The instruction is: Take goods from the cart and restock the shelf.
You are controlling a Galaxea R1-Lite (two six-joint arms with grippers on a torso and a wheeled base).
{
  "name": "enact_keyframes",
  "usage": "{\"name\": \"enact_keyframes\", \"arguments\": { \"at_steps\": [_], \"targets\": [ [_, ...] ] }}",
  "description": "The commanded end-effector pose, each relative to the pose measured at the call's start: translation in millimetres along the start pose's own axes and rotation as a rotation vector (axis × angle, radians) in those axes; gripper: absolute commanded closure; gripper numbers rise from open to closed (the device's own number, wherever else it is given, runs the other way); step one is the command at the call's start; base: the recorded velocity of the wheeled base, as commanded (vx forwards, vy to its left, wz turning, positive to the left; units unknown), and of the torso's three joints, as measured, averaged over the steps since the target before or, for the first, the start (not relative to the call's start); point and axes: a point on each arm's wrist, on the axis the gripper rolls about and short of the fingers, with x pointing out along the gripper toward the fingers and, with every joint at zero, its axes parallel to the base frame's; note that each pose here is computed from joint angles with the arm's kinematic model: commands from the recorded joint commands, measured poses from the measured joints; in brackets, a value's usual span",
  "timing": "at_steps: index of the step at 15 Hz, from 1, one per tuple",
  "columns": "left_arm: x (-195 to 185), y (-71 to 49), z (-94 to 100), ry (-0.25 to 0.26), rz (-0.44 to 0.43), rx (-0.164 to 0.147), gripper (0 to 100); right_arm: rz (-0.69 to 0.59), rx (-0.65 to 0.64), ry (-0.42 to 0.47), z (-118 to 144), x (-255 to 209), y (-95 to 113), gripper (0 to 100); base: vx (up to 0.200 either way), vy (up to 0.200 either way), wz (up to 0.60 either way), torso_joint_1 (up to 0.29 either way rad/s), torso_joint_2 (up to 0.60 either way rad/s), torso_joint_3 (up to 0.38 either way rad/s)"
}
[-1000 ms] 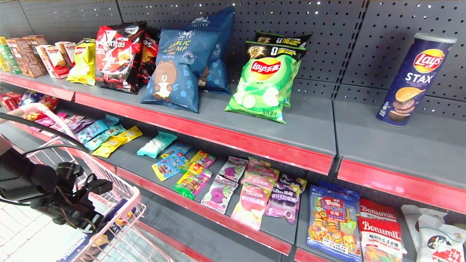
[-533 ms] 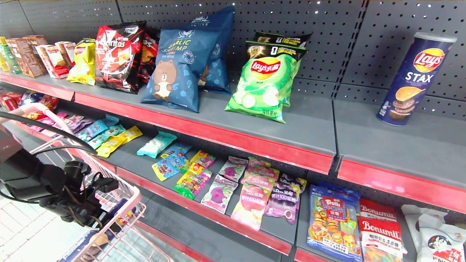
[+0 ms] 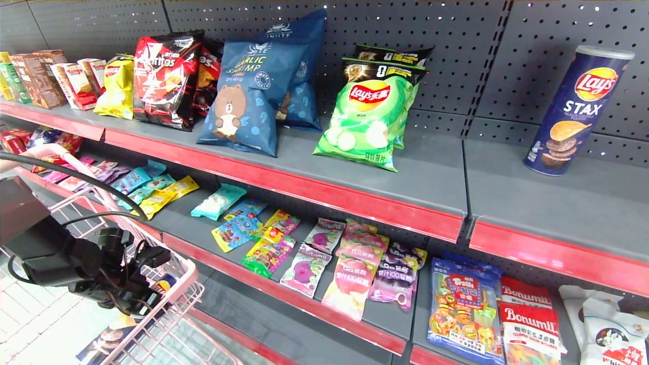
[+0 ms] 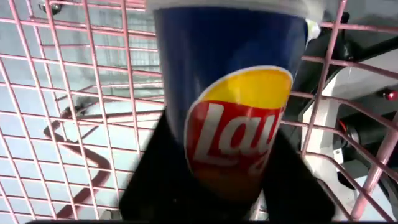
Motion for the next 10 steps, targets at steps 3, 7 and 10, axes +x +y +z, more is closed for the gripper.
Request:
{"name": "enact_keyframes", "arguments": {
  "at_steps": [3, 7, 10],
  "targets": [
    [2.4, -2.1, -2.8, 0.013, -0.013, -0.004, 100, 0.000, 0.001, 0.000, 0.0, 0.0, 0.0, 0, 0.000, 0.000, 0.00, 0.000, 0.00, 0.000],
    [-12.6, -5.2, -0.8, -0.023, -0.014, -0.034, 100, 0.000, 0.001, 0.000, 0.0, 0.0, 0.0, 0, 0.000, 0.000, 0.00, 0.000, 0.00, 0.000],
    [-55.8, -8.1, 8.8, -0.147, 0.009, -0.104, 100, 0.002, 0.001, 0.000, 0.0, 0.0, 0.0, 0, 0.000, 0.000, 0.00, 0.000, 0.00, 0.000]
  ]
}}
